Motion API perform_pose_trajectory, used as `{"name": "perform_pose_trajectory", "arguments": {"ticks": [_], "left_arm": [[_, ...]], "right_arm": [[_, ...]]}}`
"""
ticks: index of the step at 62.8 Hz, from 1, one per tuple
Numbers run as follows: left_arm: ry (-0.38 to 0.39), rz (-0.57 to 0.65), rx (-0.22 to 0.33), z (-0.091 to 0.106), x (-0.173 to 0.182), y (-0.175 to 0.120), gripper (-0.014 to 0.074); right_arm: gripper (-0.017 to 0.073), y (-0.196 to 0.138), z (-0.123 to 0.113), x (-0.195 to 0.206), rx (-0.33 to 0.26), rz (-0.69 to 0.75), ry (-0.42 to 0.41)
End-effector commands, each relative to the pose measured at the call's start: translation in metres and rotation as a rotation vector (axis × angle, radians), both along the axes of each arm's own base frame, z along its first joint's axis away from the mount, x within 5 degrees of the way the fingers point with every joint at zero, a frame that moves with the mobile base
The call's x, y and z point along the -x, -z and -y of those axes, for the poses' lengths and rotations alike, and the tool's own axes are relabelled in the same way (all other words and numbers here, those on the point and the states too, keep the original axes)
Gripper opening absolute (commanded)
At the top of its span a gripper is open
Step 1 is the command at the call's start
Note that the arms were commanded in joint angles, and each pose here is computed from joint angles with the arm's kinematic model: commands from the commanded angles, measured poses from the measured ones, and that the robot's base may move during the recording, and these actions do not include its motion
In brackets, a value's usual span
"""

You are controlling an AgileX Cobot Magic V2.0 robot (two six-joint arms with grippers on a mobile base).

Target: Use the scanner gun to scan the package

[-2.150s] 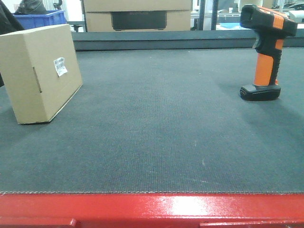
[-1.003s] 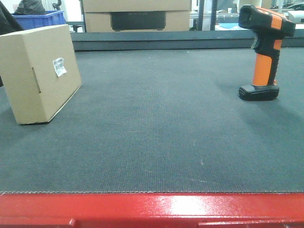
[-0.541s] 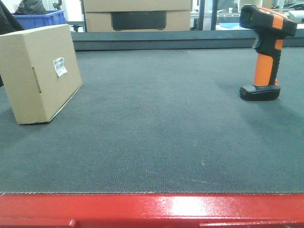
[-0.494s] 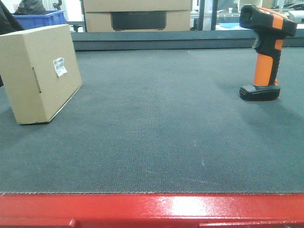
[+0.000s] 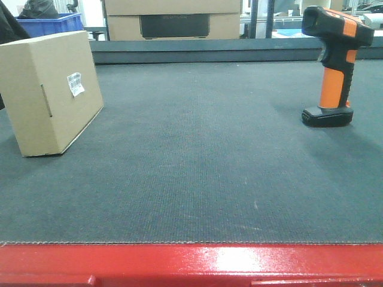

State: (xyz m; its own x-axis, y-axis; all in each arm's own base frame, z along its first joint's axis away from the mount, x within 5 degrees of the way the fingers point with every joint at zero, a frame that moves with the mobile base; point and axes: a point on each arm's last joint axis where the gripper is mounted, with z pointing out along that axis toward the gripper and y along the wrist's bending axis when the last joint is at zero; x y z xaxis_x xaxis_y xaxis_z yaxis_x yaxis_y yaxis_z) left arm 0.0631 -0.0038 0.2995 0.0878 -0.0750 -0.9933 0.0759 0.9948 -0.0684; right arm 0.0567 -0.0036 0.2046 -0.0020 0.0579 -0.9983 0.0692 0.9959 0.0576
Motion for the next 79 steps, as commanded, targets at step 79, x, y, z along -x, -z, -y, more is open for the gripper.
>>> {"name": "perform_pose_trajectory", "arguments": {"ticks": [79], "left_arm": [[-0.09,-0.052,-0.16,-0.005,0.007,0.091,-0.0111]], "right_arm": [[-0.0162,-0.002,0.0,0.0,0.012,0.018,0.001]]}}
